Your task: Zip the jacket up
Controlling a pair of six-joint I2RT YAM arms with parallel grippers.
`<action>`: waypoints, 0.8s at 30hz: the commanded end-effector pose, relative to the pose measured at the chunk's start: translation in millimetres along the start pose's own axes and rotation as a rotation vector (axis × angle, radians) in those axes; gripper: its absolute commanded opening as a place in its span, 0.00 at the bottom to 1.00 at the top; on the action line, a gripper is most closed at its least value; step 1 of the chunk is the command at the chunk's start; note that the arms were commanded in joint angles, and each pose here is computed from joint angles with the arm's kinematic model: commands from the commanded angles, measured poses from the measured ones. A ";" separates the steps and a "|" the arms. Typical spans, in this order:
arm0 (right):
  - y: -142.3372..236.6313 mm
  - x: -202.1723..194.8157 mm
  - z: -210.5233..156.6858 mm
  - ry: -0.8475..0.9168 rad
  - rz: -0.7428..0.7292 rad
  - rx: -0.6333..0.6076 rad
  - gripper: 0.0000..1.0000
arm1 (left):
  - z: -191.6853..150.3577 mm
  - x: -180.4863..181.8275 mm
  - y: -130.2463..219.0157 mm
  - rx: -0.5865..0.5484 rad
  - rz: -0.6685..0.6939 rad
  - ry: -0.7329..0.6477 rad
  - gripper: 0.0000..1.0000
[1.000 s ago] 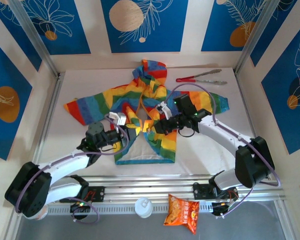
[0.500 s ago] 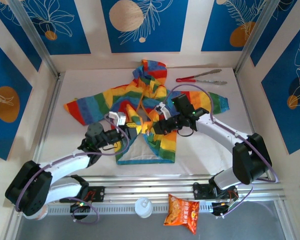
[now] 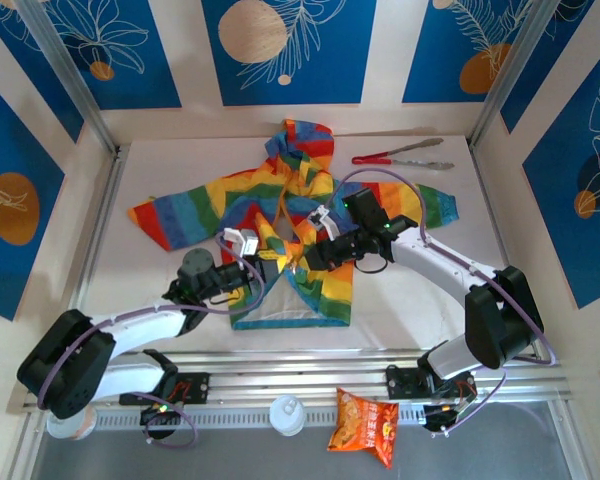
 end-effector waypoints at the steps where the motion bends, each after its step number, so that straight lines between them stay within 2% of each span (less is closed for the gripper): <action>1: 1.0 12.2 0.8 0.043 0.071 0.016 0.00 | 3.2 -3.7 -0.3 -0.042 -0.024 -0.051 0.00; 12: 3.8 16.8 1.6 0.072 0.082 0.013 0.00 | 1.5 -6.6 0.7 -0.081 -0.075 -0.038 0.00; 24: 3.8 14.3 4.1 0.076 0.088 0.007 0.00 | -2.5 -6.7 0.8 -0.055 -0.086 -0.022 0.00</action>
Point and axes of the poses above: each hand's point on the last joint's axis, 136 mm out from that joint toward the fingers, its own y axis back along the fingers, its own x axis along the line the jaws close on, z = x × y, the point moved 8 cm from there along y, back along the fingers, and after that the axes turned 2 degrees about y, right-handed, at the moved point
